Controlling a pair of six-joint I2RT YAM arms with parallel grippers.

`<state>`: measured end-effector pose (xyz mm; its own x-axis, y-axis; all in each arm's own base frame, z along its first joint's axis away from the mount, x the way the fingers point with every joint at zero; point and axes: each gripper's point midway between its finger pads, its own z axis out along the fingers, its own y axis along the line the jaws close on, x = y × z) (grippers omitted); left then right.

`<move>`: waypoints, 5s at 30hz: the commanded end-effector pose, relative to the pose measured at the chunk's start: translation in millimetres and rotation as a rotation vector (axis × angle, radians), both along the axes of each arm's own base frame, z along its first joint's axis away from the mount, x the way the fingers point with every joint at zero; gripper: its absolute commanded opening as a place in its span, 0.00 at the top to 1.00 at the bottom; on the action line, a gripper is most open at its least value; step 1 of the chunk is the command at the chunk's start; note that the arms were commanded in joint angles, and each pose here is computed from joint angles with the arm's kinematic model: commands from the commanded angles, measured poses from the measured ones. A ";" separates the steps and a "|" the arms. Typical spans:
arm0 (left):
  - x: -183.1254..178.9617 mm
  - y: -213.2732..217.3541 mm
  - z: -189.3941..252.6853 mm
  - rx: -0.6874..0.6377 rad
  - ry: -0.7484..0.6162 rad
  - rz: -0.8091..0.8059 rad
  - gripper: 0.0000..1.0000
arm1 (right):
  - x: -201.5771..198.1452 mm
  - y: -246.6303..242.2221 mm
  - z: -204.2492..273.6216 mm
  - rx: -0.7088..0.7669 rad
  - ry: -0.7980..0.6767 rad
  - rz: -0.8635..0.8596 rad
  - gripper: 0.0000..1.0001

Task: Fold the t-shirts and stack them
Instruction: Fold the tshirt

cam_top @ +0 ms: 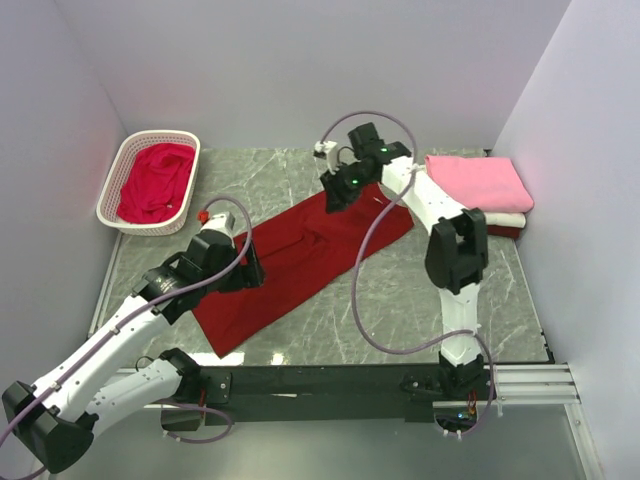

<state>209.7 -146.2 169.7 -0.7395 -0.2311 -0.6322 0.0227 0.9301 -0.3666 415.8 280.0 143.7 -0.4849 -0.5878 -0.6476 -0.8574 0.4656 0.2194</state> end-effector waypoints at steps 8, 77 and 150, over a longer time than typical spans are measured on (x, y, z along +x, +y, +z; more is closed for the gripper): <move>95.6 -67.2 24.6 0.120 -0.274 -0.356 0.01 | -4.4 -99.2 36.6 0.157 -0.006 -0.138 0.54; 181.1 79.5 122.3 0.174 -0.509 0.137 0.13 | -179.6 45.0 -61.3 -0.084 -0.586 1.001 0.37; 356.4 -29.7 -167.8 -0.128 0.231 0.043 0.86 | -150.1 -134.2 41.5 0.210 -0.377 0.106 0.33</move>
<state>571.0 -184.7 29.4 -0.8221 -0.3411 -0.4559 -0.0600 0.8481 -0.5264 269.8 143.3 171.2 -0.1499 -0.4966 -0.8550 -0.9340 0.3547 -0.0422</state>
